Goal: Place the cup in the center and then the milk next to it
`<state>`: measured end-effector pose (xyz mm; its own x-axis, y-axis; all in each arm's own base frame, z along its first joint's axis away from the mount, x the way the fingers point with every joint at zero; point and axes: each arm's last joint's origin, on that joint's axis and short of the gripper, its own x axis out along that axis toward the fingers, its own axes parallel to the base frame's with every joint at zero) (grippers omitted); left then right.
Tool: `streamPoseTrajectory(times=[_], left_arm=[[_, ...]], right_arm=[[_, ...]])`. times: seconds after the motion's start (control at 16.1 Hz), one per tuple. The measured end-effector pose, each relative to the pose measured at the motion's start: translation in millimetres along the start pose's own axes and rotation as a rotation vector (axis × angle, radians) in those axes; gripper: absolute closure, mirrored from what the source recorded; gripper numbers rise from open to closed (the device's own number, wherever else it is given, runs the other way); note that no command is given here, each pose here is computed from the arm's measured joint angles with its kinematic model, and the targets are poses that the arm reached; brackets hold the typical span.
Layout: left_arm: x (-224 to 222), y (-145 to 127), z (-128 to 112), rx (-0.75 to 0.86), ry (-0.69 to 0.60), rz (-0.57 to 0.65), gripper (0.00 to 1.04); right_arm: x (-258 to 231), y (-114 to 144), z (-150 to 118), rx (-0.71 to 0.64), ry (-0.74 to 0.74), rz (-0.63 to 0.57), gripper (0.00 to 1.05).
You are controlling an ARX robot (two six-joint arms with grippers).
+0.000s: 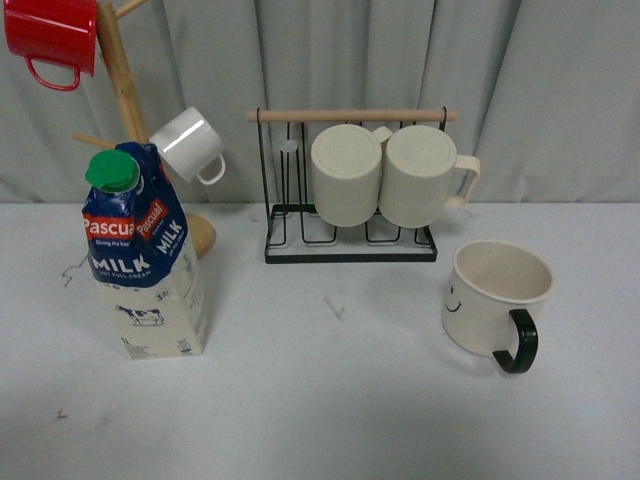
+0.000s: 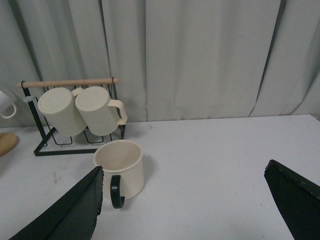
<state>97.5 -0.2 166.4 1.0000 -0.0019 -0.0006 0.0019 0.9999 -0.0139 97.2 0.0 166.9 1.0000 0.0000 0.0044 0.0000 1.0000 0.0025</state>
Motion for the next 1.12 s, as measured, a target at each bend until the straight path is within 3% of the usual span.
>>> streamPoseTrajectory(times=[1.12], left_arm=[[0.0, 0.0, 0.0, 0.000, 0.000, 0.000, 0.07]], right_arm=[[0.0, 0.0, 0.0, 0.000, 0.000, 0.000, 0.06]])
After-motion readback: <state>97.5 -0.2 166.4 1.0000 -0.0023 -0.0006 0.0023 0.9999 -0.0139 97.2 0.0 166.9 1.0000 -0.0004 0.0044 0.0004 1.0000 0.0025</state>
